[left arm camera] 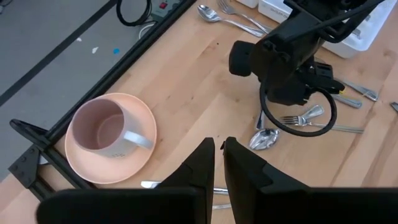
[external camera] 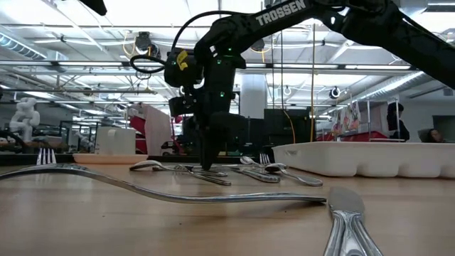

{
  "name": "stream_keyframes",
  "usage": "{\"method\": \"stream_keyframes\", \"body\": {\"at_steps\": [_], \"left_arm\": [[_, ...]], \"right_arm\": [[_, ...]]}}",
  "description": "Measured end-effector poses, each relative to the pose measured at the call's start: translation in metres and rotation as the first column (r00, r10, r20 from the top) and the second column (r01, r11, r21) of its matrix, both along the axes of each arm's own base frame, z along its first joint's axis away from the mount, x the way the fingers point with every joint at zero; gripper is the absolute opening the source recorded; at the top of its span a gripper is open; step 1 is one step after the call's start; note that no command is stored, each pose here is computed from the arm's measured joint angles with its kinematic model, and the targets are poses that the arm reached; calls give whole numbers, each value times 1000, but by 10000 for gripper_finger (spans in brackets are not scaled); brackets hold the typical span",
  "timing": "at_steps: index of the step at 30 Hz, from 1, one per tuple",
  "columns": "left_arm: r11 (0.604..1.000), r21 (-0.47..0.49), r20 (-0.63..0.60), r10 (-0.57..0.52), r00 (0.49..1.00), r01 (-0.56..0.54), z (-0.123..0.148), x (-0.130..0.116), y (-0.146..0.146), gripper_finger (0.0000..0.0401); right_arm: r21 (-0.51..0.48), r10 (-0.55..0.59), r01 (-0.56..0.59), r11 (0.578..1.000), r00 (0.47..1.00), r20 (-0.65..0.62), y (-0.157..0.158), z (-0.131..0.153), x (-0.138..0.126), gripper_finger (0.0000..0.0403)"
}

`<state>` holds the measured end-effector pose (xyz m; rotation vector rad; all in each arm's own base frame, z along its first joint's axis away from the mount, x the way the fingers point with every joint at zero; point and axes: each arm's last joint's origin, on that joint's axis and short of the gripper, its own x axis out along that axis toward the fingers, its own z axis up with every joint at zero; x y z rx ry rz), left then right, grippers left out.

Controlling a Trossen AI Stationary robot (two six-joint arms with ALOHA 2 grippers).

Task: Sort silverware
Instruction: Put the silver table knife into the silverware rack

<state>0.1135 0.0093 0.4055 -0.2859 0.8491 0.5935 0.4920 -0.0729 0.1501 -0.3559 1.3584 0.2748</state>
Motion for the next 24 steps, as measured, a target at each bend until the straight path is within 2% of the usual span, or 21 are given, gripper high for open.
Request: {"method": "stream_keyframes", "body": {"at_steps": [7,11,19,24], "left_arm": [[1000,3,0,2,1000,-2,0,0,0,41],[1000,4,0,2,1000,-2,0,0,0,41],[1000,4,0,1,1000,-1,0,0,0,41],[1000,13,-7,-12,1000,12,0,0,0,41]], "right_arm": [[-44,-5,5,999,1000,7,0,4,0,0],[-50,-6,8,999,999,39,-1,16,3,0],[-64,2,7,998,991,133,-2,60,9,0],[-83,54,-43,996,990,132,0,95,-7,0]]}}
